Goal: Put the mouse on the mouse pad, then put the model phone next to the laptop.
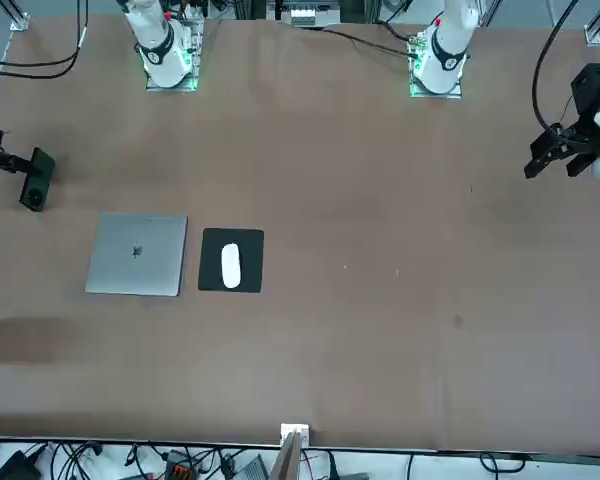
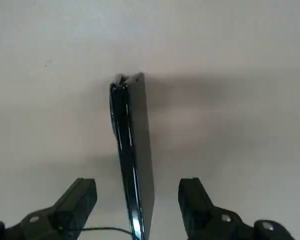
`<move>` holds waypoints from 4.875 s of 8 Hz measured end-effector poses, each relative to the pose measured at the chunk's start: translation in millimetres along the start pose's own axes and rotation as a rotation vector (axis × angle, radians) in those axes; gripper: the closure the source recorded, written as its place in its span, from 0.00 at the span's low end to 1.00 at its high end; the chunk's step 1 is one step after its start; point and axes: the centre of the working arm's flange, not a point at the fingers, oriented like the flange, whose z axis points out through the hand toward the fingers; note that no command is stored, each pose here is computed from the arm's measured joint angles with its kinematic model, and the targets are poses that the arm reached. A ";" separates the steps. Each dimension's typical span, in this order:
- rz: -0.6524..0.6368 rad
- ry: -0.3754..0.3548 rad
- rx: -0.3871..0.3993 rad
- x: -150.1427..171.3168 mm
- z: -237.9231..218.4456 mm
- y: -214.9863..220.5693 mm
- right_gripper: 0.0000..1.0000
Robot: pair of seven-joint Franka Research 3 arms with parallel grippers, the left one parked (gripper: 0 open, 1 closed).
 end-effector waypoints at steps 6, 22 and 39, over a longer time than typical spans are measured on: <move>-0.011 -0.026 0.022 1.2 29.8 -4.3 0.17; -0.199 0.005 0.497 135.3 -28.4 -99.2 0.84; -0.283 -0.048 0.558 148.2 26.7 -101.2 0.84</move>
